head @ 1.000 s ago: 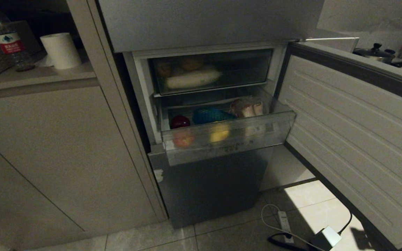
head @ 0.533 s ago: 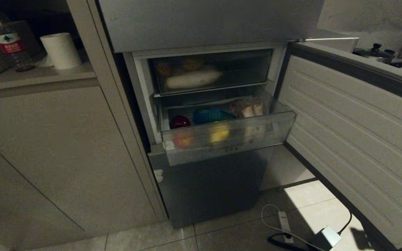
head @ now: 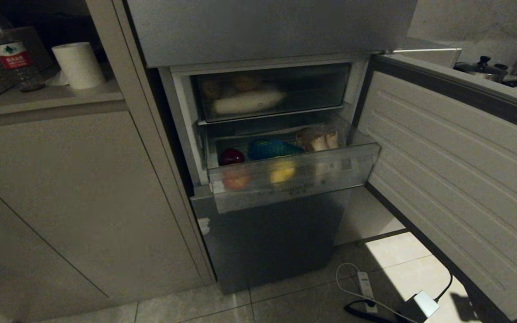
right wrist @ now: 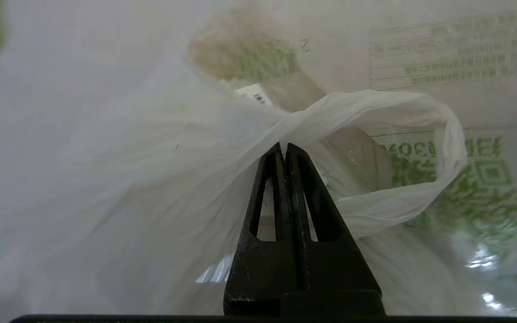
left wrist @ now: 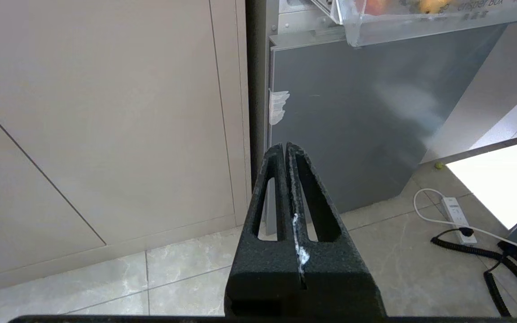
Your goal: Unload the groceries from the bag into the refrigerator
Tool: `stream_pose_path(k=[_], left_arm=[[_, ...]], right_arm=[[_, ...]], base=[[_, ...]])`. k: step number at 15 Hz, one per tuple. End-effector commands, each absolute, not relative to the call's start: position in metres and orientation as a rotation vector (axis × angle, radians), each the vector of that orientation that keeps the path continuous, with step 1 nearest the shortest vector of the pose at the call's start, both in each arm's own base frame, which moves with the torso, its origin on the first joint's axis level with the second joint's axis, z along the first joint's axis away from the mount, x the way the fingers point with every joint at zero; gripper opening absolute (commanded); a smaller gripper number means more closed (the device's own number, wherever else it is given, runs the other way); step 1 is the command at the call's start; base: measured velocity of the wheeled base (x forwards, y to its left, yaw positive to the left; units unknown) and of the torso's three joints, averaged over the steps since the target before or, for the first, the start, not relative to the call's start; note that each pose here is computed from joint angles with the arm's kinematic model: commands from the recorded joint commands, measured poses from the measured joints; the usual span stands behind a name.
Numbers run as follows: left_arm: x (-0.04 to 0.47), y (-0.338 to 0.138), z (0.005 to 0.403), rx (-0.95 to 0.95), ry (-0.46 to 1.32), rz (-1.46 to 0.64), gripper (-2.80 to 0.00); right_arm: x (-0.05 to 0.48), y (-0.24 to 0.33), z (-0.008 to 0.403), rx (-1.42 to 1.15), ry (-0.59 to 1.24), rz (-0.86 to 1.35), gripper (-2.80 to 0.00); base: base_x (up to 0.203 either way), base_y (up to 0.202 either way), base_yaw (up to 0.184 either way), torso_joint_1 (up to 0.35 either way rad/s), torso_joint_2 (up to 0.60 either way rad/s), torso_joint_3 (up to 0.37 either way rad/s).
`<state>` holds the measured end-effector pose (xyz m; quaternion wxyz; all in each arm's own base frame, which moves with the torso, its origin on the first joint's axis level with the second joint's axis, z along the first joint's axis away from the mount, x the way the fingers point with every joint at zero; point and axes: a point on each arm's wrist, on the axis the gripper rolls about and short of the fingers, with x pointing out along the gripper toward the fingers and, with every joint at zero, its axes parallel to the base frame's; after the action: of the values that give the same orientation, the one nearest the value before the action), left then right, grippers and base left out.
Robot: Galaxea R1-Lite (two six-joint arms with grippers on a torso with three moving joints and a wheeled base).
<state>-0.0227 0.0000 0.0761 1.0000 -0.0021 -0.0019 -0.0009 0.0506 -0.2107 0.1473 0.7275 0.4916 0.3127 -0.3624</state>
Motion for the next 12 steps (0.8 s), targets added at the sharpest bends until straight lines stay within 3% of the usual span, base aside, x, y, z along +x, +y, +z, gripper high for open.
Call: stream_pose_path(k=[1,12], left_arm=[[-0.023,0.0,0.076,-0.005,-0.005,-0.002,-2.8],[-0.023,0.0,0.076,-0.005,-0.005,-0.002,-2.8]], right_arm=[[0.049,-0.204,0.152,1.07,0.676,-0.799,-2.8],[0.026,-0.251,0.149,0.942,0.515,-0.967,-2.8]], base=[[0.0,0.0,0.0,0.0,0.0,0.0],[0.0,0.0,0.0,0.0,0.0,0.0]])
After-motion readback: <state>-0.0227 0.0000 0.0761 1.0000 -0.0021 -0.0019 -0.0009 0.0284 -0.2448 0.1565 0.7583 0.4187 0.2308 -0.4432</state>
